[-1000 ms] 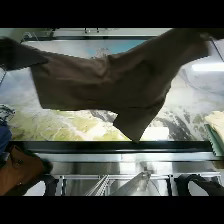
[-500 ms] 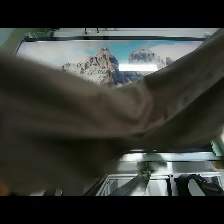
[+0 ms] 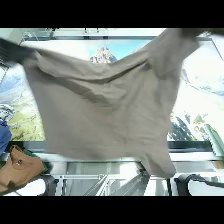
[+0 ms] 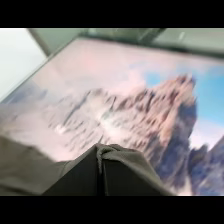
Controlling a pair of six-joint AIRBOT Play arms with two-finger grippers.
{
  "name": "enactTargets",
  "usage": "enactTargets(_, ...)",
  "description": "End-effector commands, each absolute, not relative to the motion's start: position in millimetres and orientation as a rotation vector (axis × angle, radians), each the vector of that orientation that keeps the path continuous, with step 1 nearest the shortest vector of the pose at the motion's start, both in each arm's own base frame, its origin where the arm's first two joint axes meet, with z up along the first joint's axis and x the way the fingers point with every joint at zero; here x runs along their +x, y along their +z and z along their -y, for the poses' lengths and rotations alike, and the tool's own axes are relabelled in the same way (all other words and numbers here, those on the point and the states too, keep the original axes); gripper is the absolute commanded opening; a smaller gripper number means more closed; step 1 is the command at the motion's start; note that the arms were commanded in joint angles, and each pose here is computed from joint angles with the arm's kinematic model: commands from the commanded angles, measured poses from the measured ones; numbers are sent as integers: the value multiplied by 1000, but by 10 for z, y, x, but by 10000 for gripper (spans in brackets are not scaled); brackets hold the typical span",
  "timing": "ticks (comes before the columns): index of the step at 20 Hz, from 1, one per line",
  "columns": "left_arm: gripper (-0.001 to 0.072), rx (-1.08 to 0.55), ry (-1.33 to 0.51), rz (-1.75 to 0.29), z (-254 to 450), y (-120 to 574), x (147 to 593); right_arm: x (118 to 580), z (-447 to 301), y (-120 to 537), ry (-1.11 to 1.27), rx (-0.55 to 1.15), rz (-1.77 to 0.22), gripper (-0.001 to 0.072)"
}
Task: Fold the shirts.
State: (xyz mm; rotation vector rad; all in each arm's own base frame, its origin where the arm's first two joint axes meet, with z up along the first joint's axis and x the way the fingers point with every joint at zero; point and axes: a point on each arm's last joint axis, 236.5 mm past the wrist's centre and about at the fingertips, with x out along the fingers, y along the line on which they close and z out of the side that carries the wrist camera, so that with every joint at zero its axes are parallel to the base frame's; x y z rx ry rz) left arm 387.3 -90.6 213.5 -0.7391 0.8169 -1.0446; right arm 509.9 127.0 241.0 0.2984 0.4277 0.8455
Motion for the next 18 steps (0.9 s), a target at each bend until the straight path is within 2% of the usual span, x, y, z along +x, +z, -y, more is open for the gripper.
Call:
enactTargets(1,26,-999,-975,-964,779,657,4172,5468,-1528,1216,877,426,-635,21)
enactTargets(4,25,-1199,-869,-1061,617,-190,4326,5610,-1572,520,843,521,-752,21)
enactTargets(8,24,-1266,-828,-1076,341,-471,4587,5629,-1584,245,833,583,-805,21)
enactTargets(12,14,-1194,-811,-1120,218,-359,4740,5262,-1706,273,954,620,-924,20)
enactTargets(16,16,-1067,-722,-1347,59,-409,4559,5050,-1594,313,964,656,-976,19)
enactTargets(18,16,-1058,-700,-1391,-2,-371,4518,4873,-1455,346,942,668,-994,20)
